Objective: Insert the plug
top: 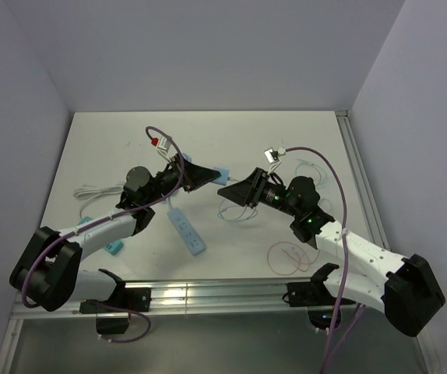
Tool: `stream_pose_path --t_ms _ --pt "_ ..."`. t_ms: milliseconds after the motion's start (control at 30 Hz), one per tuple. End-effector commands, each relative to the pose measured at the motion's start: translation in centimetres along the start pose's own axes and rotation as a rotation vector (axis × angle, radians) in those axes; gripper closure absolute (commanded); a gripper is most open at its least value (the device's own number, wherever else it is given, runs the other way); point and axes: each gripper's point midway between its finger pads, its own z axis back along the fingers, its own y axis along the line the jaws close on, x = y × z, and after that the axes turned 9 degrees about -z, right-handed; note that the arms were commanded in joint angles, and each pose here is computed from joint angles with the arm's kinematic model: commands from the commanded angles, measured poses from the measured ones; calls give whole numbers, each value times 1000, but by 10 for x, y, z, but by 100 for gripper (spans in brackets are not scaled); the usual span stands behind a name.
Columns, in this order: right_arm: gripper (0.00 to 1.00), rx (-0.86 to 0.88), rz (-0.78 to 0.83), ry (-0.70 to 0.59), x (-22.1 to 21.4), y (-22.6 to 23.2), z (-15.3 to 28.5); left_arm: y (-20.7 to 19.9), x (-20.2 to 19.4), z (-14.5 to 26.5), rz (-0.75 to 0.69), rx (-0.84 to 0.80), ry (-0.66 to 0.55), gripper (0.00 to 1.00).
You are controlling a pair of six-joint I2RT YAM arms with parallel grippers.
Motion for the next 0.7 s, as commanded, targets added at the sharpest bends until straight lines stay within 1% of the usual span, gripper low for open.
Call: stream_pose_path --t_ms 0,133,267,400,667 --pt "38 68 32 -49 15 20 -2 -20 5 2 -25 -76 -10 100" --pt "39 59 35 -62 20 19 -3 -22 4 3 -20 -85 -8 100" --pt "40 59 28 -41 17 18 -4 -25 7 5 -28 -82 -21 100" --pt "40 17 36 -57 19 9 -4 -25 7 5 -29 -77 -16 99" --pt "40 15 52 -83 25 7 -6 -29 6 6 -30 -82 -12 100"
